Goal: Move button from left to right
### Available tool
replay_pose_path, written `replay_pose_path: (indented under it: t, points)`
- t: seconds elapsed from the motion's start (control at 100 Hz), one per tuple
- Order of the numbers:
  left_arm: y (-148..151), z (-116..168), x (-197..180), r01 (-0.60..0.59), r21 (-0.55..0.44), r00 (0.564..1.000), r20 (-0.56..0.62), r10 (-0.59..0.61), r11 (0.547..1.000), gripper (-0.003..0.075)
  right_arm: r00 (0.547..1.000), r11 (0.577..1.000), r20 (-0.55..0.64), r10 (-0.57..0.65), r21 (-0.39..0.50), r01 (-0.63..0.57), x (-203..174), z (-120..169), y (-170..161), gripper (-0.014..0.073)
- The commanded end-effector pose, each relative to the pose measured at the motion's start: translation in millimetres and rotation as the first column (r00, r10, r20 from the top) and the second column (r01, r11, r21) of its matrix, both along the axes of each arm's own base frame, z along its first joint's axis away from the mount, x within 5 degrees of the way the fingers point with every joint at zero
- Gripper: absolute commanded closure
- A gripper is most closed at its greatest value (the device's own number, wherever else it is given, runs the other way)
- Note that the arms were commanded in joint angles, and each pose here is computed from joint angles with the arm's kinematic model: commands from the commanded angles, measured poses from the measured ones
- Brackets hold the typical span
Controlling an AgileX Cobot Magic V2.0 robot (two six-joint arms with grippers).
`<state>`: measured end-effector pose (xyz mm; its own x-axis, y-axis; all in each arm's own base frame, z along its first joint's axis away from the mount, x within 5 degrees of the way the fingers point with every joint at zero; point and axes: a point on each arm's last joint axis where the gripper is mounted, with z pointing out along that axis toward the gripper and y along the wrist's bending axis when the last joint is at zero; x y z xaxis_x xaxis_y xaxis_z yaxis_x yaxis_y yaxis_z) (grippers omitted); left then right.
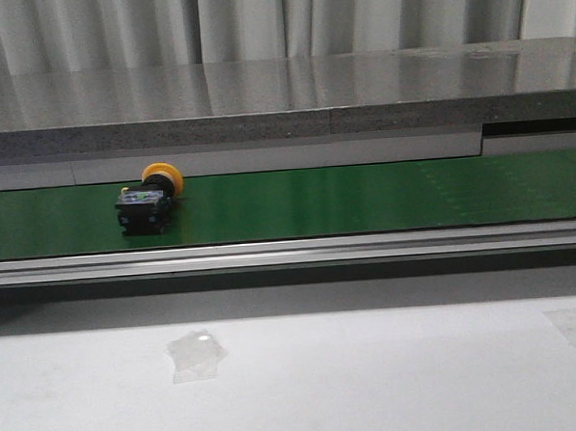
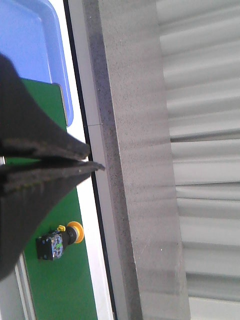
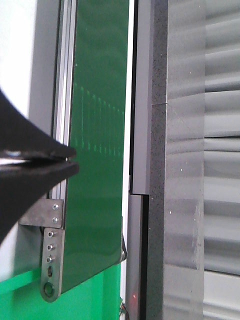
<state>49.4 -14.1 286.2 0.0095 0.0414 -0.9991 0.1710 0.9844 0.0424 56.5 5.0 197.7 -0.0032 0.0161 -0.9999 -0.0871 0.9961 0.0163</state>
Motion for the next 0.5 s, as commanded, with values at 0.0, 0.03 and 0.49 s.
replay_pose_path:
  t: [0.0, 0.03, 0.49]
  points:
    - [2.3, 14.1, -0.2, -0.019, -0.033, 0.996, 0.081, 0.022, 0.999, 0.074, 0.993, 1.0, 0.121, -0.001, -0.006, 0.001, -2.7, 14.4, -0.3, 0.0663]
    - [2.3, 14.1, -0.2, -0.019, -0.033, 0.996, 0.081, 0.022, 0.999, 0.074, 0.993, 1.0, 0.121, -0.001, -0.006, 0.001, -2.7, 14.4, -0.3, 0.0663]
    - [2.3, 14.1, -0.2, -0.019, -0.033, 0.996, 0.081, 0.022, 0.999, 0.074, 0.985, 1.0, 0.173, -0.001, -0.001, 0.001, -3.3, 19.1, -0.3, 0.0663]
